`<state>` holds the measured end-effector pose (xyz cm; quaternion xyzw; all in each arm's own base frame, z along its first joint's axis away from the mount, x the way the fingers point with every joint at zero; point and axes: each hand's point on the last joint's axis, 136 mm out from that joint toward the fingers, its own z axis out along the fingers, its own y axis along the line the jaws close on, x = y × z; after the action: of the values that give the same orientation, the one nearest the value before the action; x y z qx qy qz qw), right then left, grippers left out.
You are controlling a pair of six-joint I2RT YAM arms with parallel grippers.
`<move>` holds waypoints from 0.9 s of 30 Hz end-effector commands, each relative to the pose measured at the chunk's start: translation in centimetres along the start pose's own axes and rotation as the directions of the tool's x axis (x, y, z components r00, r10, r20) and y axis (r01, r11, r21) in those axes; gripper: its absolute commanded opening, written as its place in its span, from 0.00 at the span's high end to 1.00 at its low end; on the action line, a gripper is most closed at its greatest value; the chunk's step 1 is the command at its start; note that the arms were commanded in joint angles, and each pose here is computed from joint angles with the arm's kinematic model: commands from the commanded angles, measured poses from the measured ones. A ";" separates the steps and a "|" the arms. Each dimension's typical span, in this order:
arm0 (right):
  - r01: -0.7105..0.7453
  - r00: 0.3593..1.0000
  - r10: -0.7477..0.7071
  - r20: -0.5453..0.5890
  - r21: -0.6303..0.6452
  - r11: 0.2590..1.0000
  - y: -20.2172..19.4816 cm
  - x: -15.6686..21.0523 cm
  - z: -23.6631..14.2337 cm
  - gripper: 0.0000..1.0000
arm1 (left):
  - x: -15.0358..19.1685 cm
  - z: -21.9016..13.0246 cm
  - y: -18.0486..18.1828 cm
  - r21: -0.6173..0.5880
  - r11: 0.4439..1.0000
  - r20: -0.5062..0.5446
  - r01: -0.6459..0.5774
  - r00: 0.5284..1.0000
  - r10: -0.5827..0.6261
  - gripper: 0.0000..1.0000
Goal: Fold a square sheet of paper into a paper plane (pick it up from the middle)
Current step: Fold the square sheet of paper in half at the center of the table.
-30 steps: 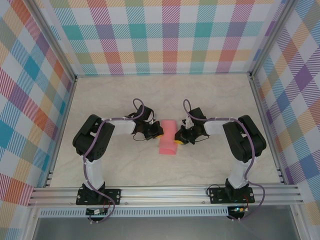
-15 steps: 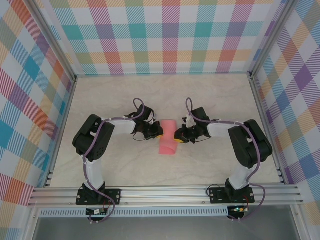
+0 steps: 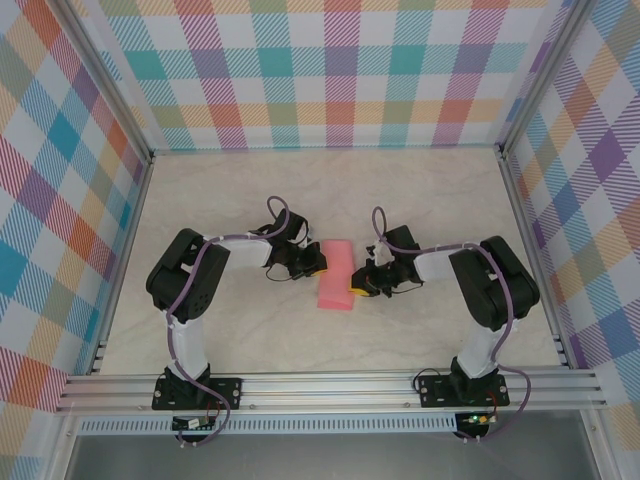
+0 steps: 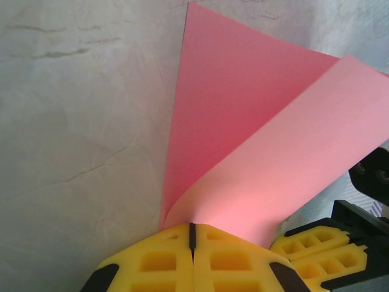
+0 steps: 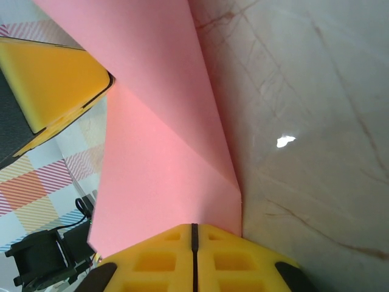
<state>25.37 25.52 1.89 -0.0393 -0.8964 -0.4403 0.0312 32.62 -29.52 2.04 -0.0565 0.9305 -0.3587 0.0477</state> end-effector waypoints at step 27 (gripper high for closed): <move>0.033 0.999 -0.032 -0.028 0.037 0.999 1.0 2.9 -0.6 0.92 | 1.7 1.0 2.6 -0.102 0.995 -0.083 0.012 0.996 -0.020 1.00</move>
<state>22.83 25.52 1.97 -0.0367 -0.9039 -0.4239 0.0437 32.58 -29.62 2.04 -0.0462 0.9330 -0.3544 0.0411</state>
